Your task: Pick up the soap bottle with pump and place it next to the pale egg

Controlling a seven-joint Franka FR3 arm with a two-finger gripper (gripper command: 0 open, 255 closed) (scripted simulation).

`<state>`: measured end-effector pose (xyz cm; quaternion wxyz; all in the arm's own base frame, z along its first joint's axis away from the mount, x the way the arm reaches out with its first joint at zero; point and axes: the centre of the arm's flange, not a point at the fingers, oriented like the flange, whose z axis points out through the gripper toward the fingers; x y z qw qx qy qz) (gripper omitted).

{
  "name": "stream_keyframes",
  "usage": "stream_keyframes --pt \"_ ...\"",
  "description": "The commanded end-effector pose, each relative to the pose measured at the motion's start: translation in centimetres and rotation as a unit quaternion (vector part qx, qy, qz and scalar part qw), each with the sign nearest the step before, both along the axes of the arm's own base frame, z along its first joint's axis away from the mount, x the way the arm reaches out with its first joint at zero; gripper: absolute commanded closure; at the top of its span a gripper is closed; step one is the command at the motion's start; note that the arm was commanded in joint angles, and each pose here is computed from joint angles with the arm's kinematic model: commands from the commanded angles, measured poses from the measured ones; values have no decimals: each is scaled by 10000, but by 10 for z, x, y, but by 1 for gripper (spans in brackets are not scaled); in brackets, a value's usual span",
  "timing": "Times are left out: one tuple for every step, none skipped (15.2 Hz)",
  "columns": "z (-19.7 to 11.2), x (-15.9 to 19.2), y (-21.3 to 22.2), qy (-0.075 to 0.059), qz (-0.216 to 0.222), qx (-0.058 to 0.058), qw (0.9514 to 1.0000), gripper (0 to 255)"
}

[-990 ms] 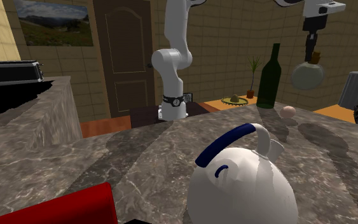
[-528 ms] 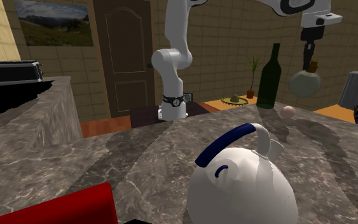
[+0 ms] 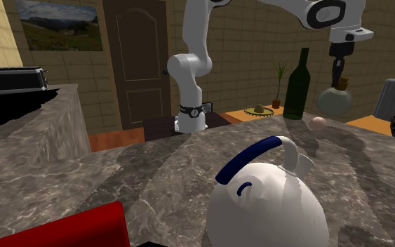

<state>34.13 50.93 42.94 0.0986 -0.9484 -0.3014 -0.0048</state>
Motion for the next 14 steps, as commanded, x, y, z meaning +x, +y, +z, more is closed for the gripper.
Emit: stream_keyframes --pt "-11 0 0 -5 0 5 10000 255" --pt "-16 0 0 -5 0 5 10000 255" --pt "-21 0 0 -5 0 5 10000 255" --pt "-26 0 0 -5 0 5 10000 255" --pt "-33 0 0 -5 0 5 10000 255" --pt "-33 0 0 -5 0 5 10000 255" --pt "-33 0 0 -5 0 5 10000 255" --pt "-33 0 0 -5 0 5 10000 255" --pt "-33 0 0 -5 0 5 10000 255" --pt "-33 0 0 -5 0 5 10000 255" --pt "-33 0 0 -5 0 5 10000 255" --pt "-33 0 0 -5 0 5 10000 255" --pt "-33 0 0 -5 0 5 10000 255" --pt "-33 0 0 -5 0 5 10000 0"
